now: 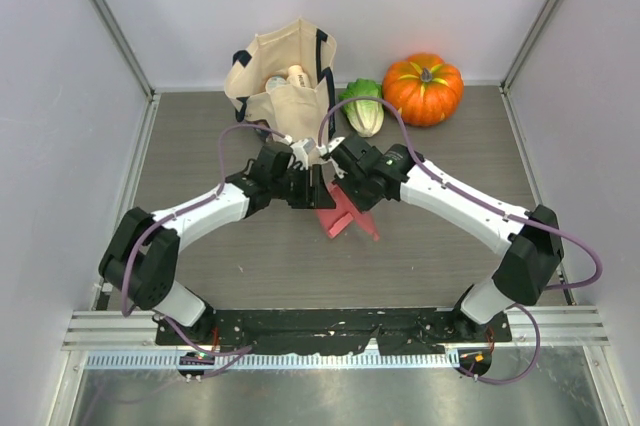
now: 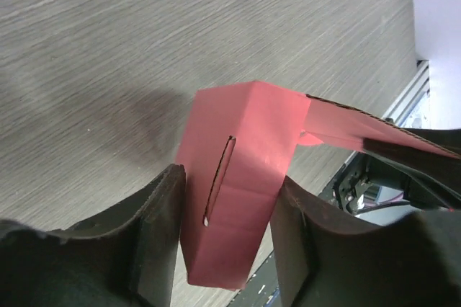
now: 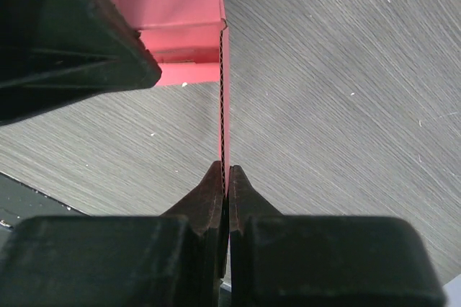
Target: Fold the paper box
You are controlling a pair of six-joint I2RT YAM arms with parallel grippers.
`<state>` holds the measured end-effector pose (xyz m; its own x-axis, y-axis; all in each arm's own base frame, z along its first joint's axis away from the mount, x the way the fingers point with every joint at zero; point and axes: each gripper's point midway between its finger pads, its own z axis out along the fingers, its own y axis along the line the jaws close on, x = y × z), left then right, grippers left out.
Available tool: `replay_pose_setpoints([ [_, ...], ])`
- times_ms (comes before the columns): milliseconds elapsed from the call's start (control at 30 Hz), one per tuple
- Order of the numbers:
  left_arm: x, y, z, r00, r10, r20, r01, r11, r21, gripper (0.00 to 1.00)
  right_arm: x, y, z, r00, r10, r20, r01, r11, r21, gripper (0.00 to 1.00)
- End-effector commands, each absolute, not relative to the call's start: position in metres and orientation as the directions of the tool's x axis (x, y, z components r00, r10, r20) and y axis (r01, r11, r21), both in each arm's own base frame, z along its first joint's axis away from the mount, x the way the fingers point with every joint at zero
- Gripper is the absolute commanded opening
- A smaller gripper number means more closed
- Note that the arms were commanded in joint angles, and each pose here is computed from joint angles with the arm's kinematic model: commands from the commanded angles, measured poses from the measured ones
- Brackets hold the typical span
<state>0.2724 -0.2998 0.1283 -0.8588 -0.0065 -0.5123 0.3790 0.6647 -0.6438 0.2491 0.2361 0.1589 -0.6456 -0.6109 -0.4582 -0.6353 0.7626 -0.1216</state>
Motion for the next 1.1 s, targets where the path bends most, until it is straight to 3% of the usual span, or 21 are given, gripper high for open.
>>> replay_pose_setpoints([
  [0, 0.285, -0.301, 0.125, -0.845, -0.042, -0.533, 0.367, 0.68, -0.635, 0.46, 0.262, 0.239, 0.18, -0.62, -0.591, -0.516, -0.613, 0.775, -0.151, 0.1],
  [33, 0.286, -0.297, 0.118, -0.845, -0.052, -0.533, 0.349, 0.701, -0.622, 0.44, 0.265, 0.239, 0.18, -0.649, -0.545, -0.531, -0.566, 0.812, -0.142, 0.18],
  [100, 0.287, -0.292, 0.113, -0.844, -0.085, -0.53, 0.317, 0.718, -0.62, 0.4, 0.279, 0.222, 0.184, -0.679, -0.457, -0.575, -0.421, 0.884, -0.205, 0.47],
  [133, 0.285, -0.286, 0.104, -0.846, -0.102, -0.523, 0.289, 0.736, -0.612, 0.38, 0.284, 0.216, 0.186, -0.686, -0.401, -0.607, -0.349, 0.913, -0.209, 0.55],
  [267, 0.286, -0.272, 0.09, -0.809, -0.282, -0.516, 0.172, 0.726, -0.666, 0.35, 0.273, 0.182, 0.179, -0.711, -0.127, -0.692, -0.067, 0.991, -0.114, 0.67],
  [300, 0.284, -0.27, 0.087, -0.807, -0.341, -0.482, 0.116, 0.708, -0.696, 0.35, 0.265, 0.18, 0.19, -0.687, -0.078, -0.722, -0.069, 0.997, -0.042, 0.79],
  [467, 0.269, -0.249, 0.066, -0.752, -0.448, -0.483, 0.052, 0.691, -0.721, 0.41, 0.231, 0.175, 0.17, -0.727, 0.099, -0.68, -0.086, 0.969, 0.232, 0.8],
  [500, 0.266, -0.248, 0.069, -0.743, -0.45, -0.496, 0.06, 0.693, -0.718, 0.53, 0.225, 0.182, 0.166, -0.736, 0.132, -0.664, -0.09, 0.953, 0.289, 0.81],
  [600, 0.251, -0.249, 0.071, -0.746, -0.415, -0.522, 0.089, 0.714, -0.695, 0.74, 0.206, 0.203, 0.147, -0.779, 0.223, -0.586, -0.09, 0.885, 0.457, 0.81],
  [700, 0.231, -0.244, 0.067, -0.754, -0.334, -0.565, 0.106, 0.788, -0.606, 0.81, 0.205, 0.233, 0.145, -0.76, 0.308, -0.572, -0.125, 0.795, 0.593, 0.76],
  [767, 0.227, -0.224, 0.071, -0.726, -0.306, -0.616, 0.086, 0.848, -0.523, 0.77, 0.207, 0.231, 0.133, -0.737, 0.356, -0.575, -0.074, 0.803, 0.591, 0.7],
  [867, 0.231, -0.203, 0.072, -0.706, -0.26, -0.659, 0.056, 0.907, -0.418, 0.61, 0.214, 0.241, 0.118, -0.724, 0.372, -0.581, -0.045, 0.815, 0.578, 0.63],
  [1033, 0.241, -0.217, 0.072, -0.724, -0.203, -0.659, 0.09, 0.92, -0.381, 0.52, 0.225, 0.246, 0.097, -0.7, 0.352, -0.622, -0.001, 0.87, 0.494, 0.59],
  [1067, 0.243, -0.219, 0.065, -0.727, -0.191, -0.66, 0.085, 0.928, -0.362, 0.49, 0.227, 0.246, 0.095, -0.689, 0.344, -0.638, -0.008, 0.877, 0.481, 0.52],
])
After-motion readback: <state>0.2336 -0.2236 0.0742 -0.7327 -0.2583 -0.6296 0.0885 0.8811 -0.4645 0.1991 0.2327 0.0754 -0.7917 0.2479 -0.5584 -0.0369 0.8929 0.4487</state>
